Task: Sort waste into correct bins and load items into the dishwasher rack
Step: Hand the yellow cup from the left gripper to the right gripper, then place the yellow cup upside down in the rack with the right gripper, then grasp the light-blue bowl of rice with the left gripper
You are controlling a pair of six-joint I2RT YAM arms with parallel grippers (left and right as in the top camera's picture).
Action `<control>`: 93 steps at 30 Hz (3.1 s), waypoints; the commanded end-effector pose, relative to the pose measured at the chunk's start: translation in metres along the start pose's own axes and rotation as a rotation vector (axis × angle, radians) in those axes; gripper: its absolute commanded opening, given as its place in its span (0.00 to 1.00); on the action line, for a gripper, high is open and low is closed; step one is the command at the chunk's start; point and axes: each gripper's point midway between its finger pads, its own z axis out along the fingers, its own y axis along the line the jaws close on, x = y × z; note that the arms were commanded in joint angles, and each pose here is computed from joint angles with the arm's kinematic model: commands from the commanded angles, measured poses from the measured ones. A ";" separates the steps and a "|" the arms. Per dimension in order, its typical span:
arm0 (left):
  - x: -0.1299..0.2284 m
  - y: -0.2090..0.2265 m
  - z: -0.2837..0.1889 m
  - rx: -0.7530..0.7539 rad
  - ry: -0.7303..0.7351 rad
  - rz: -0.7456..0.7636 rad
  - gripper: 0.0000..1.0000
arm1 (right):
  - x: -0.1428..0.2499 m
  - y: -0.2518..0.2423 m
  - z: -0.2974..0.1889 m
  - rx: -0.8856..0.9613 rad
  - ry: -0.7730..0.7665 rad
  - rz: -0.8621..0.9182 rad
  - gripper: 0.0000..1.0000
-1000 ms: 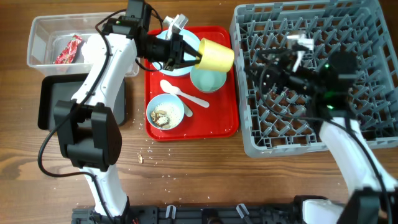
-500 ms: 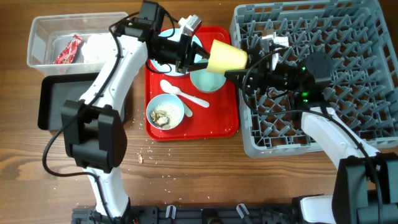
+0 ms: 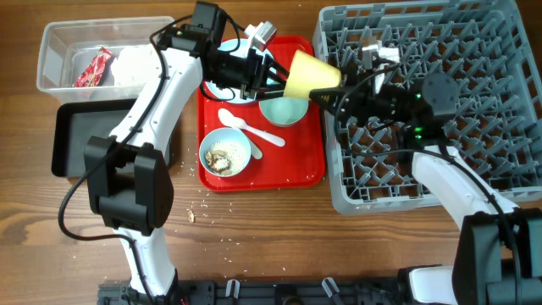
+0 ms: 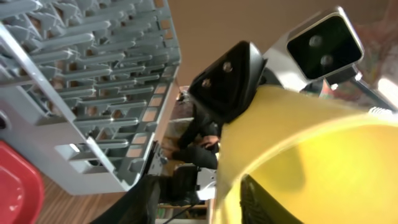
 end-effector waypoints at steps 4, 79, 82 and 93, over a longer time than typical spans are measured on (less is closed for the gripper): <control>-0.028 0.069 -0.042 -0.469 -0.121 0.085 0.53 | -0.007 -0.014 -0.026 0.030 -0.003 0.101 0.45; 0.075 0.181 -0.057 -1.340 -0.149 -0.378 0.56 | 0.052 -0.068 -0.080 1.057 0.506 0.364 1.00; 0.081 0.197 -0.055 -1.352 -0.134 -0.355 0.48 | 0.055 -0.067 -0.082 1.059 0.520 0.375 1.00; 0.088 0.215 -0.051 -1.354 -0.127 -0.352 0.20 | 0.057 -0.066 -0.083 1.060 0.527 0.379 1.00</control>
